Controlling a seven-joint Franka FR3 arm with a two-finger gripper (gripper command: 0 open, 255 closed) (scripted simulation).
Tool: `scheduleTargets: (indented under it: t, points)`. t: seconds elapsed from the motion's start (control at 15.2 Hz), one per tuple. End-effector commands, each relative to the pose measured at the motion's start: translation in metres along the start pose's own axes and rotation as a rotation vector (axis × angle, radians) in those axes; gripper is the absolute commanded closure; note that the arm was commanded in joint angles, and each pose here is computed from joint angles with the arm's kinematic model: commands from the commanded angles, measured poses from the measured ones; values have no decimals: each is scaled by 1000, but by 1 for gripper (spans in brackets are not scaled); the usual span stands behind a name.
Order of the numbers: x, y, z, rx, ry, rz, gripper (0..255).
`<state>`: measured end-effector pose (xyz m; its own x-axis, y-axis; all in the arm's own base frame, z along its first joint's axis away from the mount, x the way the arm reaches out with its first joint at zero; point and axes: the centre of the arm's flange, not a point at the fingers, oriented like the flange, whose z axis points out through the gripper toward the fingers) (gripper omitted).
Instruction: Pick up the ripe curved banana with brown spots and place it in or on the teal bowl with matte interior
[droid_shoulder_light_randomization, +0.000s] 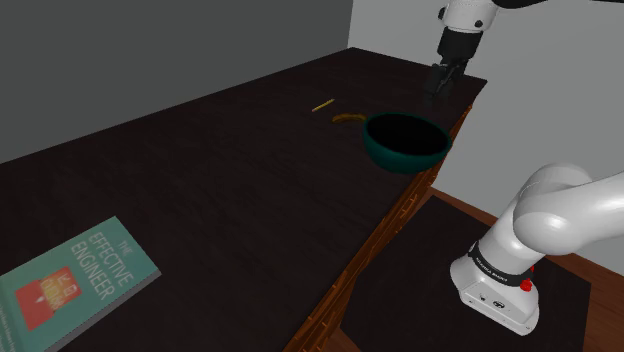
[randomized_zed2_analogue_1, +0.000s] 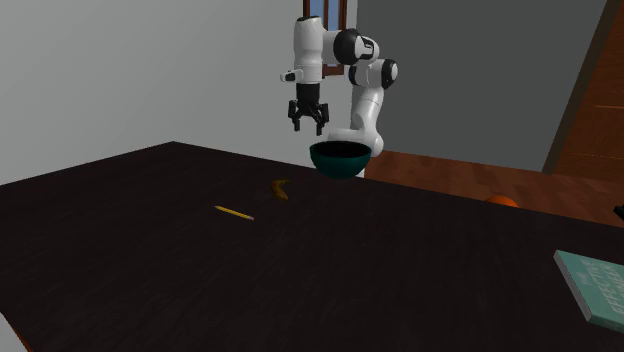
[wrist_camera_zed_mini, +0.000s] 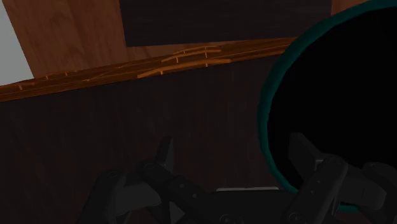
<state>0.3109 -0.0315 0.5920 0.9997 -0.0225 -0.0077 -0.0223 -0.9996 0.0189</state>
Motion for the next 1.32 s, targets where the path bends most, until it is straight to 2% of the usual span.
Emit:
scheduleTargets:
  t: [0.0, 0.99, 1.25]
  points:
    - [0, 0, 0, 0, 0, 0, 0]
    - [171, -17, 82, 37, 52, 34, 0]
    - [173, -18, 98, 37, 52, 34, 0]
